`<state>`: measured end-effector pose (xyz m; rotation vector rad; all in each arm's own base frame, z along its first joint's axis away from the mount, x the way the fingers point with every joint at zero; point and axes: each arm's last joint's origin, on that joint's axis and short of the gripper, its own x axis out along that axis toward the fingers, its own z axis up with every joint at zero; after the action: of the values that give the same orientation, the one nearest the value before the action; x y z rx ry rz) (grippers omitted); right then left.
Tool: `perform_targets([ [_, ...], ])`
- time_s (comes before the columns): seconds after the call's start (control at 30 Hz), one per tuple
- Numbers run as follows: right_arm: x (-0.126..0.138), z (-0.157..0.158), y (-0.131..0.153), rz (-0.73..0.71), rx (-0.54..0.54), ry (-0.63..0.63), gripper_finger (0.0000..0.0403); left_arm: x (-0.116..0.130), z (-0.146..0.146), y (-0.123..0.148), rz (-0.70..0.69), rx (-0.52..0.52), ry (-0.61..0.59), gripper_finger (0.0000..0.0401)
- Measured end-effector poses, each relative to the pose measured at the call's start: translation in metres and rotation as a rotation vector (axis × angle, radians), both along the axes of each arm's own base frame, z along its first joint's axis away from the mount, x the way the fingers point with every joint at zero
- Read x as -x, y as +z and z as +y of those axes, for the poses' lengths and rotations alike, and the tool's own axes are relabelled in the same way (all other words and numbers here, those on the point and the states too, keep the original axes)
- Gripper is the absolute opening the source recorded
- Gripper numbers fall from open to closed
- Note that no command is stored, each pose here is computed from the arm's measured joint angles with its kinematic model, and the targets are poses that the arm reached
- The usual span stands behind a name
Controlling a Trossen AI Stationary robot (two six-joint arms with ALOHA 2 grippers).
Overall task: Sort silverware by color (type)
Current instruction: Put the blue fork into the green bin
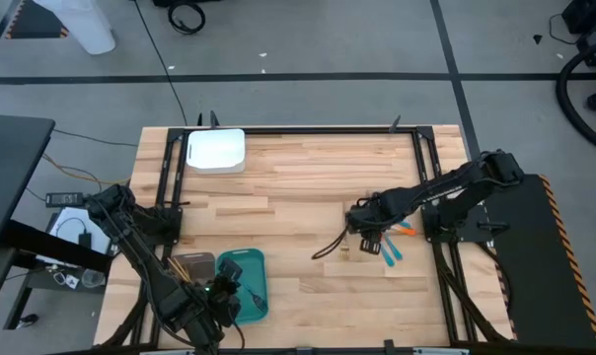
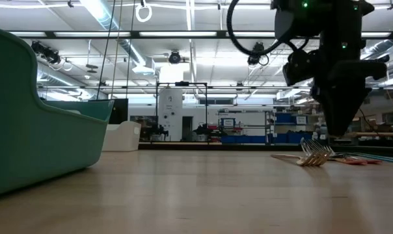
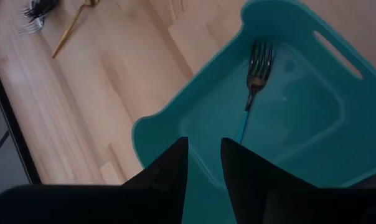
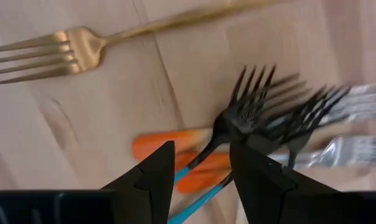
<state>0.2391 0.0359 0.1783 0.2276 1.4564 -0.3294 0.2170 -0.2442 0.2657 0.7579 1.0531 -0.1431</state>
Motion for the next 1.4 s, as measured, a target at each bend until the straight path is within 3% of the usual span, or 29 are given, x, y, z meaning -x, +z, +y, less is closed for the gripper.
perform_targets([
  [0.37, 0.003, -0.003, -0.004, 0.023, -0.043, -0.243, 0.0158, -0.005, 0.004, 0.0, -0.006, 0.003, 0.021, 0.0103],
  [0.57, 0.013, -0.004, -0.017, 0.063, -0.035, -0.302, 0.0149, -0.01, 0.008, 0.0, -0.006, 0.003, 0.038, 0.0103],
  [1.4, 0.016, 0.014, -0.022, -0.012, 0.052, -0.291, 0.0128, -0.013, 0.008, 0.001, -0.021, 0.022, 0.047, 0.0103],
])
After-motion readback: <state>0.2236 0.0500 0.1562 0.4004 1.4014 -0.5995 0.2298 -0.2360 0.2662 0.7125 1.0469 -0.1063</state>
